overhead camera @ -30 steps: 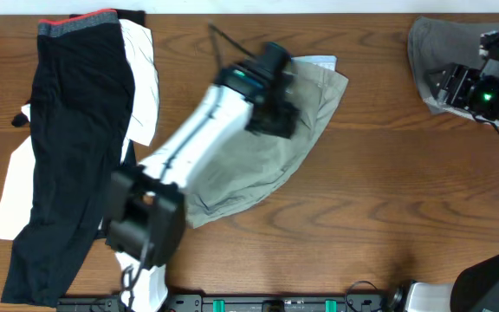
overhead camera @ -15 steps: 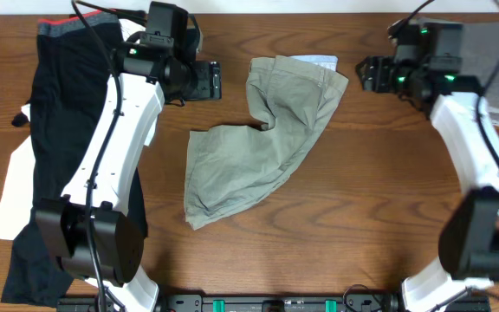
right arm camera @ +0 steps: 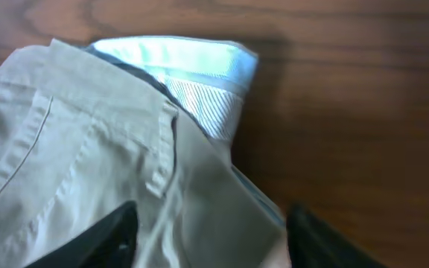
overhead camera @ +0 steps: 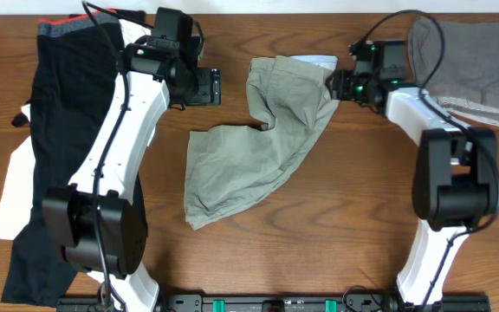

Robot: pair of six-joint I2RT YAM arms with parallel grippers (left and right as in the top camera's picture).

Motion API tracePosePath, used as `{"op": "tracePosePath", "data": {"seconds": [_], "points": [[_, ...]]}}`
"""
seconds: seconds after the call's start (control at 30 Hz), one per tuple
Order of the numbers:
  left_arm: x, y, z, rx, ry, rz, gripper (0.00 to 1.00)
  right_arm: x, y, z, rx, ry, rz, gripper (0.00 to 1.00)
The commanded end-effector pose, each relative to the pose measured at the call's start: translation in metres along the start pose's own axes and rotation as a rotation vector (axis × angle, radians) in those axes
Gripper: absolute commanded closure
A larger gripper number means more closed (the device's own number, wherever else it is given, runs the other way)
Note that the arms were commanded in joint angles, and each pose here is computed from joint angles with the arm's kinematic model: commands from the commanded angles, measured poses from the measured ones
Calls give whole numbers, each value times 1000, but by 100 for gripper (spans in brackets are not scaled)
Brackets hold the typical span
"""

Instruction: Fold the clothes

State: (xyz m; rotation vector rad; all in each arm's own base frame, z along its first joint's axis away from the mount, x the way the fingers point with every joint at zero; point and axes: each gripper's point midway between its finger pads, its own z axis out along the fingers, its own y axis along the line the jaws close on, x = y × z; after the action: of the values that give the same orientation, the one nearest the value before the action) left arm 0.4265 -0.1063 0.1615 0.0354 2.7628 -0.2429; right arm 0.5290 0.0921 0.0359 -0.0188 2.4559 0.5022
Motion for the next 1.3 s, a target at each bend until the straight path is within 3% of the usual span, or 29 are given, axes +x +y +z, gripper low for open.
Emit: {"op": "tracePosePath", "data": {"seconds": [0.0, 0.1, 0.17, 0.23, 0.47, 0.77, 0.97, 1.27], "points": [[4, 6, 11, -21, 27, 4, 18, 10, 5, 17, -13, 16, 47, 42], [5, 6, 12, -21, 28, 3, 18, 15, 4, 25, -14, 25, 47, 56], [5, 6, 12, -22, 29, 3, 18, 17, 3, 26, -9, 28, 59, 82], [5, 6, 12, -22, 28, 3, 18, 14, 3, 25, -10, 20, 73, 99], [3, 6, 12, -21, 24, 4, 18, -38, 23, -25, -17, -41, 47, 98], [-9, 20, 9, -28, -18, 27, 18, -127, 84, -179, -2, -183, -120, 99], [-22, 50, -12, -39, -73, -43, 18, -142, 108, -257, 22, -261, -189, 99], [-34, 32, -99, 42, -269, 5, 18, -136, 146, -295, -42, -305, -258, 99]]}}
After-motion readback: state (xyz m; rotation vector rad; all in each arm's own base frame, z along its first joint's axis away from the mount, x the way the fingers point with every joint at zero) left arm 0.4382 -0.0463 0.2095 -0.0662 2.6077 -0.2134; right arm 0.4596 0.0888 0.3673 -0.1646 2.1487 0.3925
